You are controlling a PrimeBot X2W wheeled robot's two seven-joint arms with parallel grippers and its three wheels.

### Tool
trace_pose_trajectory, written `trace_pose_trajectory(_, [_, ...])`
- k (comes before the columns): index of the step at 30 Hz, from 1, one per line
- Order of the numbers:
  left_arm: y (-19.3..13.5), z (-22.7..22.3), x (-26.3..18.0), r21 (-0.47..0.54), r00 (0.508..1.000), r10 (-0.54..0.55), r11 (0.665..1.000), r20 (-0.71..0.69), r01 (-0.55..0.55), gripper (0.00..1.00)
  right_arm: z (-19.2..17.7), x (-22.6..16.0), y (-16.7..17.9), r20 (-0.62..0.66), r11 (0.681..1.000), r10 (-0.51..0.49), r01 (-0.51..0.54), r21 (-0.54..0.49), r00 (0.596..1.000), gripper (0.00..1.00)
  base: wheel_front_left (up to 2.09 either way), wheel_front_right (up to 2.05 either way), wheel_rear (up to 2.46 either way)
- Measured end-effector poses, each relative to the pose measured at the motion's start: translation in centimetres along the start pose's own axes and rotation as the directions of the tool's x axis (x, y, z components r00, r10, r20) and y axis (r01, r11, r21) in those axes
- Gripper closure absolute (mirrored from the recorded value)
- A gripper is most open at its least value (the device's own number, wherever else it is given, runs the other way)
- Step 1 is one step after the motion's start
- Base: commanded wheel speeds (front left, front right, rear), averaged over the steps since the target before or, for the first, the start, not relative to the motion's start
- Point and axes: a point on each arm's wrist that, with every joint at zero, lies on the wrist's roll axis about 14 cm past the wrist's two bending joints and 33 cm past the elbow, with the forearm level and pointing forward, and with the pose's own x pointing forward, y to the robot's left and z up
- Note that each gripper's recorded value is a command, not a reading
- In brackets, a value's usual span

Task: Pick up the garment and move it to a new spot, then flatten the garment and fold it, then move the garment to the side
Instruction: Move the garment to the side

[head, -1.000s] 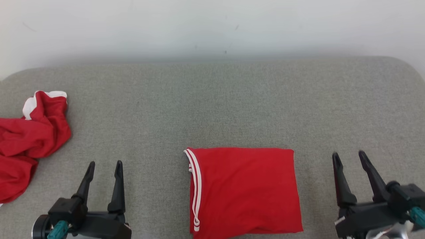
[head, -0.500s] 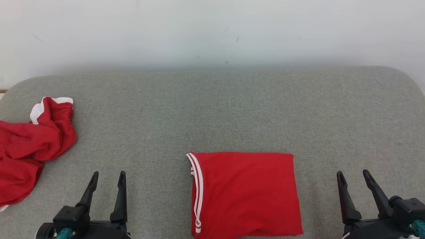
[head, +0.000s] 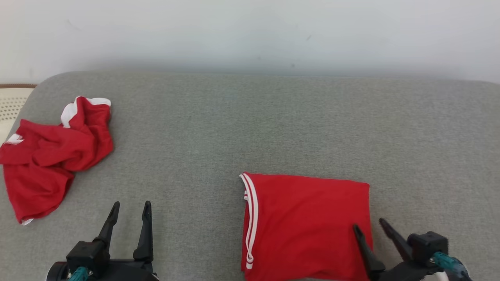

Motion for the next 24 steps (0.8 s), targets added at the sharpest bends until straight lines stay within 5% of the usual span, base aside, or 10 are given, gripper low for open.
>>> trace_pose_trajectory(11, [2.1, -0.7, -1.0, -0.003, 0.997, 0.068, 0.998, -0.029, -0.068, 0.0, -5.7, 2.4, 0.5, -0.183, 0.998, 0.044, -0.036, 0.05, 0.982, 0.0, 0.0, 0.0, 0.0])
trace_pose_trajectory(12, [2.2, -0.7, -1.0, -0.003, 0.997, 0.07, 0.998, -0.028, -0.07, 0.0, -5.8, 2.5, 0.5, -0.186, 0.998, 0.044, -0.034, 0.056, 0.982, 0.62, 0.0, 0.0, 0.0])
trace_pose_trajectory(13, [2.2, -0.7, -1.0, -0.003, 0.997, 0.071, 0.997, -0.028, -0.071, 0.0, -5.9, 2.6, 0.5, -0.191, 0.998, 0.043, -0.032, 0.06, 0.981, 1.0, 0.0, 0.0, 0.0])
trace_pose_trajectory(24, [0.6, -0.6, 0.6, -0.02, 1.0, 0.029, 0.999, -0.011, -0.029, 0.0, -5.4, 1.7, -2.2, -0.171, 0.999, -0.018, 0.023, 0.026, 0.985, 1.0, 0.0, 0.0, 0.0])
